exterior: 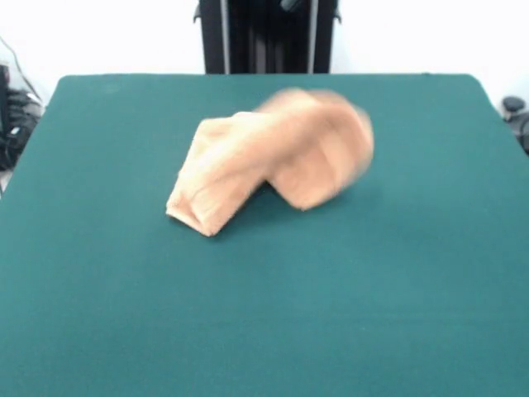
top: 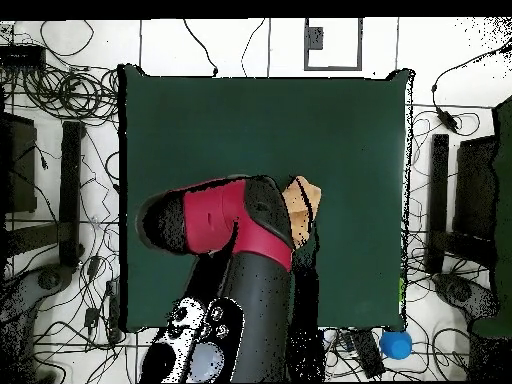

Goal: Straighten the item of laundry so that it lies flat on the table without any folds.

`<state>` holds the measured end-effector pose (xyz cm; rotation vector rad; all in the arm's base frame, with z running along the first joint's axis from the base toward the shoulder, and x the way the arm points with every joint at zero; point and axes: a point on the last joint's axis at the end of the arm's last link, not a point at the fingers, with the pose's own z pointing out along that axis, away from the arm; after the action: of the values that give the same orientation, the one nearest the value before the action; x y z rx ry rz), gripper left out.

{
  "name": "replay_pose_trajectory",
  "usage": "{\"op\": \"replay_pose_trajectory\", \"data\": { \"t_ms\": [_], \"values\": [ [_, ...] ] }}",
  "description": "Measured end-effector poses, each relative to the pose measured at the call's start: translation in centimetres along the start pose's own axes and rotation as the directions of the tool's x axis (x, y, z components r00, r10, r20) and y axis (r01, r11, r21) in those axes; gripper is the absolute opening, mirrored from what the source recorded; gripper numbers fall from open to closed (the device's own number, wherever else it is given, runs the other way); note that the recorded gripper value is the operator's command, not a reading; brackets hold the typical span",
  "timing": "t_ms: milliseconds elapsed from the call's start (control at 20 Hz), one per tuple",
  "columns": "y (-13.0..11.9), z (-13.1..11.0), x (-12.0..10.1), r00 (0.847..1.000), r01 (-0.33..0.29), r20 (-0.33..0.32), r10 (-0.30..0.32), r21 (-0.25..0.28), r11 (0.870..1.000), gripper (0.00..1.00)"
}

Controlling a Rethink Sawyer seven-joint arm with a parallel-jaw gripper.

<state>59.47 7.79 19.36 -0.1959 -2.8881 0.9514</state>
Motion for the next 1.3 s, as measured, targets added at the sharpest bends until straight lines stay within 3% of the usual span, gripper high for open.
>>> {"op": "replay_pose_trajectory", "data": {
  "t_ms": [900,1150,1250,1300],
  "values": [
    [0.3,1.2,-0.3,1.0,-0.005,0.0,0.005,0.021,1.0,1.0],
    [-1.3,3.6,-3.2,0.99,-0.045,0.128,0.053,-0.059,0.997,1.0],
    [-2.9,6.0,-5.7,0.967,-0.071,0.237,0.095,-0.109,0.992,1.0],
    [-3.2,6.5,-6.1,0.96,-0.074,0.259,0.102,-0.116,0.99,1.0]
  ]
}}
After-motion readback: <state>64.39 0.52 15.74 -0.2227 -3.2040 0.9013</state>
